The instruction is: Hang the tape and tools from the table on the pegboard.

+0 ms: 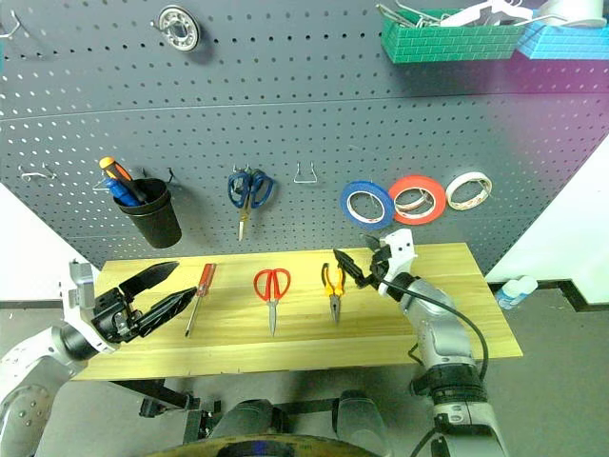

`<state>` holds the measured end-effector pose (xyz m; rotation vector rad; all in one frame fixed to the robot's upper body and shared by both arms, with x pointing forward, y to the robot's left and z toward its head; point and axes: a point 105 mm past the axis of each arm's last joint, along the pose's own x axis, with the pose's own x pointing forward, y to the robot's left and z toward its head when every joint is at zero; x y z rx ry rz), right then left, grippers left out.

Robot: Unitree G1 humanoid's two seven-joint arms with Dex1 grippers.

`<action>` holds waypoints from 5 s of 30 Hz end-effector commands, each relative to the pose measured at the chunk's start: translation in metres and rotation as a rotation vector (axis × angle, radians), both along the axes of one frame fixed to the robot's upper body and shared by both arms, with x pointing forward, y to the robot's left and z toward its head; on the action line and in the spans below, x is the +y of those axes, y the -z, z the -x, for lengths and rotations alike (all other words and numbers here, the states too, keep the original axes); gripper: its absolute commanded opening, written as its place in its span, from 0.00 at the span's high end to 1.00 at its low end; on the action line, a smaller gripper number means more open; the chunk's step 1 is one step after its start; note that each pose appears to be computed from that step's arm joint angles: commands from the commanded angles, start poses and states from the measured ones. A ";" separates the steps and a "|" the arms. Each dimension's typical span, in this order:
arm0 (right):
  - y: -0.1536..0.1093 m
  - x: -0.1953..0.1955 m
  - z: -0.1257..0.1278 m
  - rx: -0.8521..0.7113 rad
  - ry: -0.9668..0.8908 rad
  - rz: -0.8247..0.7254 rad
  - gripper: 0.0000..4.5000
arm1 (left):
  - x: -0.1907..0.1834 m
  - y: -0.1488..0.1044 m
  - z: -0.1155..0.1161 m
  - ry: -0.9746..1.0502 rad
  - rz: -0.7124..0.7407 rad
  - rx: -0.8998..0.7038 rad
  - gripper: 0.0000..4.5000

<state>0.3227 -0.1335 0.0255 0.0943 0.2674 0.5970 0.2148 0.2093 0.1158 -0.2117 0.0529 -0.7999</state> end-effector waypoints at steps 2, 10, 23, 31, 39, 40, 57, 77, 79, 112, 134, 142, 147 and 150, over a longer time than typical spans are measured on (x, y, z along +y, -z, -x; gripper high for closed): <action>0.005 0.018 -0.002 0.043 0.039 0.118 0.01 | -0.001 -0.014 0.005 0.007 -0.017 -0.045 0.00; 0.025 0.016 -0.001 0.194 0.130 0.197 0.01 | -0.001 -0.016 0.019 -0.003 -0.037 -0.009 0.00; 0.027 0.028 -0.009 0.390 0.243 0.086 0.01 | 0.001 -0.023 0.031 -0.026 -0.069 0.012 0.00; 0.030 0.026 -0.016 0.423 0.283 0.141 0.01 | 0.002 -0.022 0.035 -0.037 -0.073 0.025 0.00; 0.026 0.036 -0.018 0.463 0.323 0.144 0.01 | 0.002 -0.022 0.036 -0.035 -0.073 0.031 0.00; 0.026 0.038 -0.018 0.471 0.329 0.140 0.01 | 0.002 -0.022 0.036 -0.034 -0.074 0.031 0.00; 0.032 0.033 -0.024 0.448 0.418 0.249 0.01 | 0.003 -0.024 0.039 -0.037 -0.079 0.034 0.00; 0.052 0.042 -0.028 0.507 0.424 0.312 0.01 | 0.002 -0.024 0.043 -0.041 -0.085 0.042 0.00; 0.056 0.038 -0.028 0.510 0.436 0.329 0.01 | 0.002 -0.024 0.044 -0.042 -0.086 0.044 0.00; 0.034 0.047 -0.031 0.385 0.223 0.174 0.53 | 0.003 -0.019 0.036 -0.028 -0.076 0.041 0.00; -0.034 0.026 0.001 0.044 -0.110 -0.229 0.53 | 0.009 -0.023 0.010 -0.022 -0.056 -0.021 0.00; -0.069 0.035 0.006 -0.121 -0.241 -0.320 0.53 | 0.011 -0.023 0.004 -0.036 -0.055 -0.040 0.00; -0.086 0.045 0.009 -0.199 -0.329 -0.325 0.53 | 0.012 -0.024 -0.006 -0.037 -0.060 -0.069 0.00; -0.100 0.047 0.005 -0.250 -0.337 -0.338 0.53 | 0.013 -0.026 -0.012 -0.041 -0.059 -0.096 0.00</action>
